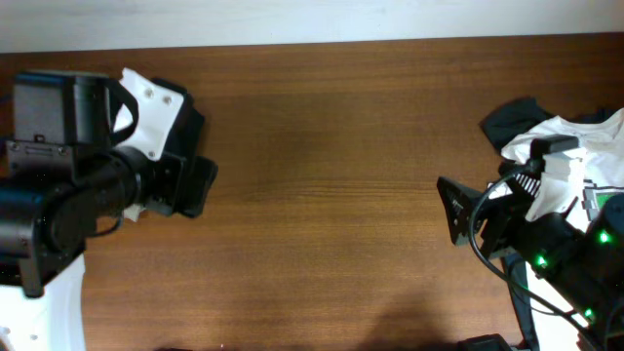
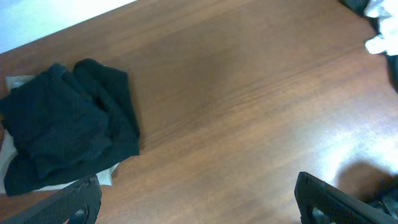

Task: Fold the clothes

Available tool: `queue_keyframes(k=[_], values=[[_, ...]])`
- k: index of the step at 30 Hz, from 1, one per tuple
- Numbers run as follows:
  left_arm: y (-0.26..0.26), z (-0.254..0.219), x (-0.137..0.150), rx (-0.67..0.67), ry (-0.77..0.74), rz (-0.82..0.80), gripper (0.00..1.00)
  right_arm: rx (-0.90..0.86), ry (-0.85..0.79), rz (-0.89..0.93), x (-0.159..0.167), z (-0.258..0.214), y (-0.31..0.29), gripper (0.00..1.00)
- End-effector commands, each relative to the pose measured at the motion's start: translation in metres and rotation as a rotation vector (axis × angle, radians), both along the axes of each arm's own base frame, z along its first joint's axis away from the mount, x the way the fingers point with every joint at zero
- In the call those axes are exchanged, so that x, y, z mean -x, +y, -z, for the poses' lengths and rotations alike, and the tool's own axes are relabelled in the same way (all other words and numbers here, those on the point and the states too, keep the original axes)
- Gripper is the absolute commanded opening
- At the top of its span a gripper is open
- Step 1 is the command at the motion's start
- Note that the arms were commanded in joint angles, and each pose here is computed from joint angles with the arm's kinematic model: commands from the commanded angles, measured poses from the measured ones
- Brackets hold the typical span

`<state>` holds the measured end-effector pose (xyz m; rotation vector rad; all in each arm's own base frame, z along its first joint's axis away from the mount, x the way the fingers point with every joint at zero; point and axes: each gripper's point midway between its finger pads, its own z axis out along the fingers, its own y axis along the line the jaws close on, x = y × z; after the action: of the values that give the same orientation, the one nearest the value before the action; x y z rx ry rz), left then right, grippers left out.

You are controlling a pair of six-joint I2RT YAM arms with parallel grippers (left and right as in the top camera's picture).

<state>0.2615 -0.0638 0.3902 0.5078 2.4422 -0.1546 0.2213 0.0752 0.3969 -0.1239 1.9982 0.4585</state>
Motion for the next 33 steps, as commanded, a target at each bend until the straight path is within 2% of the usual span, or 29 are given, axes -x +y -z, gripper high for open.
queue_keyframes(k=[1, 7, 10, 11, 13, 16, 20, 33], values=[[0.006, 0.025, 0.001, -0.032, 0.084, -0.037, 0.99, 0.014, 0.0, 0.023, -0.004, 0.001, -0.004, 0.99], [0.006, 0.028, 0.002, -0.035, 0.096, -0.037, 0.99, 0.017, 0.02, 0.023, -0.002, 0.006, -0.005, 0.98], [0.006, 0.028, 0.002, -0.034, 0.096, -0.037, 0.99, 0.13, -0.063, 0.253, -0.007, 0.023, -0.055, 0.99], [0.006, 0.028, 0.002, -0.034, 0.096, -0.037, 0.99, 0.139, -0.094, 0.279, -0.008, 0.03, -0.062, 0.99], [0.006, 0.028, 0.002, -0.034, 0.096, -0.037, 0.99, 0.139, -0.112, 0.355, -0.009, 0.092, -0.079, 0.99], [0.006, 0.028, 0.002, -0.034, 0.096, -0.037, 0.99, 0.126, -0.081, 0.322, 0.003, 0.187, -0.073, 0.99], [0.006, 0.028, 0.002, -0.035, 0.096, -0.037, 0.99, 0.093, -0.141, 0.276, -0.003, 0.259, -0.064, 0.99], [0.006, 0.028, 0.002, -0.034, 0.096, -0.037, 0.99, 0.094, -0.17, 0.285, -0.009, 0.26, -0.066, 0.99]])
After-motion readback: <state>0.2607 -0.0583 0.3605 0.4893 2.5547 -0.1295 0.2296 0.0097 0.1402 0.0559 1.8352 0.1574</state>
